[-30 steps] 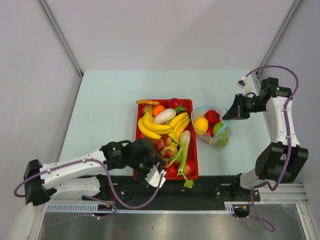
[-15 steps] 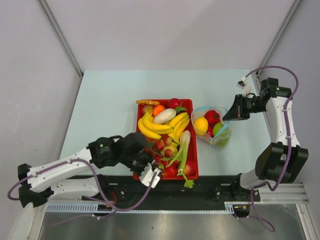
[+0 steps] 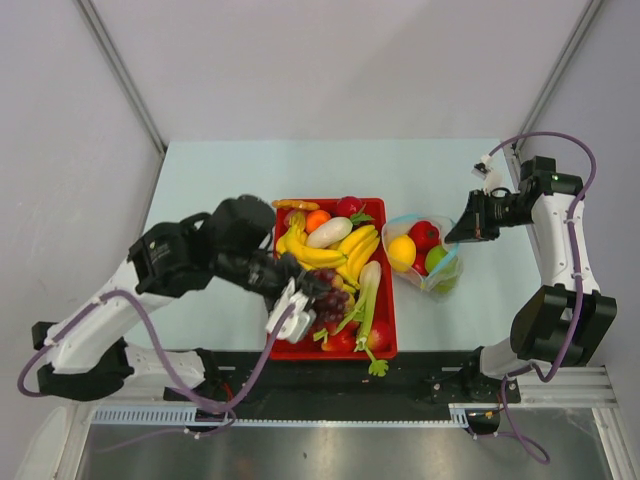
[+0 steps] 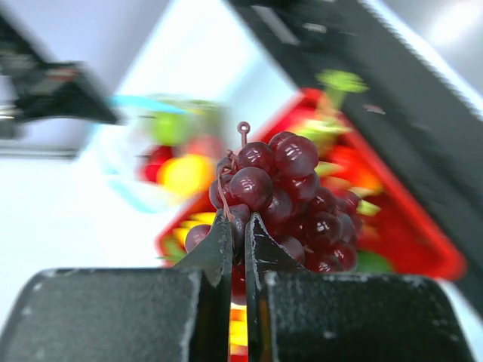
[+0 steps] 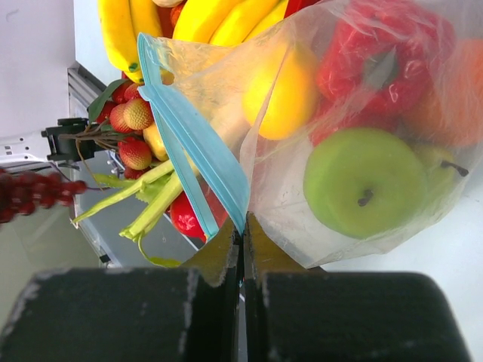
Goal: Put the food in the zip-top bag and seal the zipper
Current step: Pick up the fake fruit from the bin, then place the fake fruit in the zipper food storage bag.
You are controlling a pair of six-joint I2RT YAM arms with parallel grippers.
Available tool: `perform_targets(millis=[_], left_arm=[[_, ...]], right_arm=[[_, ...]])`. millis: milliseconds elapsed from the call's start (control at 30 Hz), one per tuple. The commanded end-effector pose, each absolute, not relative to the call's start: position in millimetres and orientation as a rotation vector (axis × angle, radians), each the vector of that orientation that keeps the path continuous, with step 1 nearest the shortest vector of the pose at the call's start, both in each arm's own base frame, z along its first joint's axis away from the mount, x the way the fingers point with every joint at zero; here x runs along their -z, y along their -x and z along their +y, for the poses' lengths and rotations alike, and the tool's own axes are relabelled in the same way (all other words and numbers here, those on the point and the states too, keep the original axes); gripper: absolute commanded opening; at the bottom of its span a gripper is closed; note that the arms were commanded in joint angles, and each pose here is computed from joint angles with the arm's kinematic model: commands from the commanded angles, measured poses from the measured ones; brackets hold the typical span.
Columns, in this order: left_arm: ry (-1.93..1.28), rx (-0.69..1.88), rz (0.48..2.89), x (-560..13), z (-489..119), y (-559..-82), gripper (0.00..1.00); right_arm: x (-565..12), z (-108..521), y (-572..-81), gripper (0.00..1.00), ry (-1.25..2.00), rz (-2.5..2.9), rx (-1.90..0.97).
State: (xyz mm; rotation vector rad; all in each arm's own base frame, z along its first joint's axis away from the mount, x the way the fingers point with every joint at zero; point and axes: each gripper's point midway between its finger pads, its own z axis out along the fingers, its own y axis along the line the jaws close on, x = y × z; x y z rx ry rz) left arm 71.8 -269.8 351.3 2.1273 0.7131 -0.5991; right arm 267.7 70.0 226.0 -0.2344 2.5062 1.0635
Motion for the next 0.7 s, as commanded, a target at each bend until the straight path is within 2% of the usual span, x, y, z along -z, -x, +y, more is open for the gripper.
perform_targets(millis=[0, 233, 367, 500, 667], left_arm=[[-1.971, 0.543, 0.607, -405.8, -315.3, -108.6, 0.0], [-1.392, 0.463, 0.608, -499.2, -409.5, -197.4, 0.0], [-1.237, 0.524, 0.599, -503.8, -444.1, -219.3, 0.0], [-1.196, 0.531, 0.628, -469.4, -470.2, -239.8, 0.0], [-1.222, 0.537, 0.703, -397.5, -481.1, -251.3, 0.0]], right_arm=[[-238.7, 75.6, -259.3, 0.0, 0.299, 2.454, -1.068], [-244.1, 79.6, -260.7, 0.0, 0.267, 2.429, -1.13], [-245.8, 82.6, -262.5, 0.0, 0.202, 2.424, -1.228], [-249.9, 76.1, -271.6, 0.0, 0.125, 2.385, -1.295], [-252.6, 70.2, -274.1, 0.0, 0.101, 2.361, -1.327]])
